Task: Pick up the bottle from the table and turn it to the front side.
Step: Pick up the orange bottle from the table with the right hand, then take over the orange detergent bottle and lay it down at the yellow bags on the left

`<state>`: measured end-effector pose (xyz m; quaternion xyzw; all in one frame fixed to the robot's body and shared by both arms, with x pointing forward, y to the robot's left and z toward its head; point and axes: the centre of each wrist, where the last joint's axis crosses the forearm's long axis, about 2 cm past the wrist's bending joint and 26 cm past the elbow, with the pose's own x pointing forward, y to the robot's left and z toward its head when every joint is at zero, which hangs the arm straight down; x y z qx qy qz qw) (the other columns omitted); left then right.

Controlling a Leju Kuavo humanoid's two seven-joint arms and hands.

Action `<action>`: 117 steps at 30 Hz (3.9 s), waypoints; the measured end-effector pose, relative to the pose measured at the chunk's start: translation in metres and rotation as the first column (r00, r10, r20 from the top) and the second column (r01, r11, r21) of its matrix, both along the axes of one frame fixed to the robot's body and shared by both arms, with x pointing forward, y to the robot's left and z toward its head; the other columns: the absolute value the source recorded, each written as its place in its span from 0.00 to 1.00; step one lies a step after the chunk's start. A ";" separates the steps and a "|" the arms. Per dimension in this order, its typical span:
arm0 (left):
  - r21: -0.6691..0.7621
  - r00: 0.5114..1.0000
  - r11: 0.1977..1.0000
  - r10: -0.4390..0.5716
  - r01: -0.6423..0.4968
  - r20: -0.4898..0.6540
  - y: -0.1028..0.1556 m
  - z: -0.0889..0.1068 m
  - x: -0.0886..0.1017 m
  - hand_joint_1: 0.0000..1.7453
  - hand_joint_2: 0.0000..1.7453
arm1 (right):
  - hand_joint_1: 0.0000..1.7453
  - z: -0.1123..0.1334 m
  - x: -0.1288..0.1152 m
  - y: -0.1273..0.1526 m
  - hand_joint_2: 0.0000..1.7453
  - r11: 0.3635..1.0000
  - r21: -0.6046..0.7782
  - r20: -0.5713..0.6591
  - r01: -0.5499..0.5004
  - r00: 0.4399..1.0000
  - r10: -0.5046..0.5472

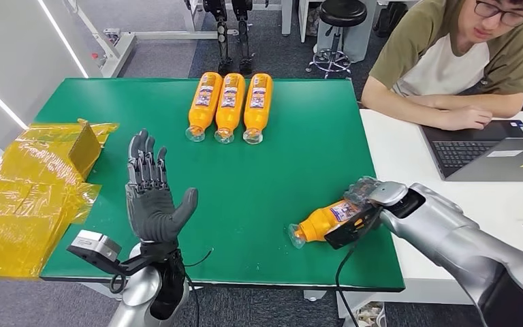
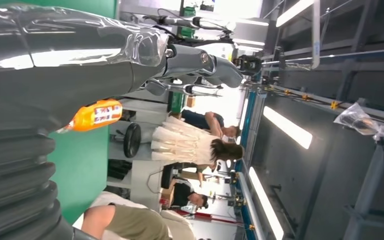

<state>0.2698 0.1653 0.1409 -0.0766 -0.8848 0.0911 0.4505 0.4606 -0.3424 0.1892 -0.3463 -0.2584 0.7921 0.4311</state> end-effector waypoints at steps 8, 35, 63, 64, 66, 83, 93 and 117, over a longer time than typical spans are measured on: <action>0.007 1.000 1.000 0.012 -0.012 0.009 0.001 0.001 -0.006 0.00 1.00 | 1.00 -0.020 -0.009 0.017 1.00 0.990 0.136 0.157 -0.024 0.988 0.003; -0.045 0.992 0.991 -0.122 0.123 0.018 -0.006 0.003 -0.014 0.00 1.00 | 1.00 -0.111 -0.158 0.115 1.00 0.028 0.980 0.154 -0.195 0.669 -0.727; 0.004 0.906 0.908 -0.417 0.418 0.072 -0.031 0.020 -0.008 0.00 1.00 | 1.00 -0.068 -0.183 0.145 1.00 0.236 0.964 0.209 -0.126 0.906 -0.368; 0.004 0.905 0.907 -0.420 0.421 0.072 -0.031 0.020 -0.008 0.00 1.00 | 1.00 -0.066 -0.180 0.147 1.00 0.246 0.961 0.210 -0.127 0.912 -0.351; 0.005 0.903 0.906 -0.423 0.423 0.073 -0.031 0.020 -0.008 0.00 1.00 | 1.00 -0.064 -0.177 0.149 1.00 0.264 0.957 0.207 -0.122 0.924 -0.321; 0.015 0.909 0.910 -0.414 0.413 0.046 -0.029 0.024 0.002 0.96 1.00 | 1.00 -0.054 -0.132 0.162 1.00 0.369 0.924 0.187 -0.095 0.957 -0.222; 0.032 0.911 0.912 -0.410 0.409 0.050 -0.025 0.026 0.008 1.00 1.00 | 1.00 -0.052 -0.126 0.165 1.00 0.329 0.936 0.211 -0.124 0.947 -0.242; 0.003 0.938 0.938 -0.346 0.346 0.024 -0.021 0.022 0.013 1.00 1.00 | 0.00 -0.046 -0.120 0.186 1.00 0.139 0.975 0.203 -0.174 0.949 -0.240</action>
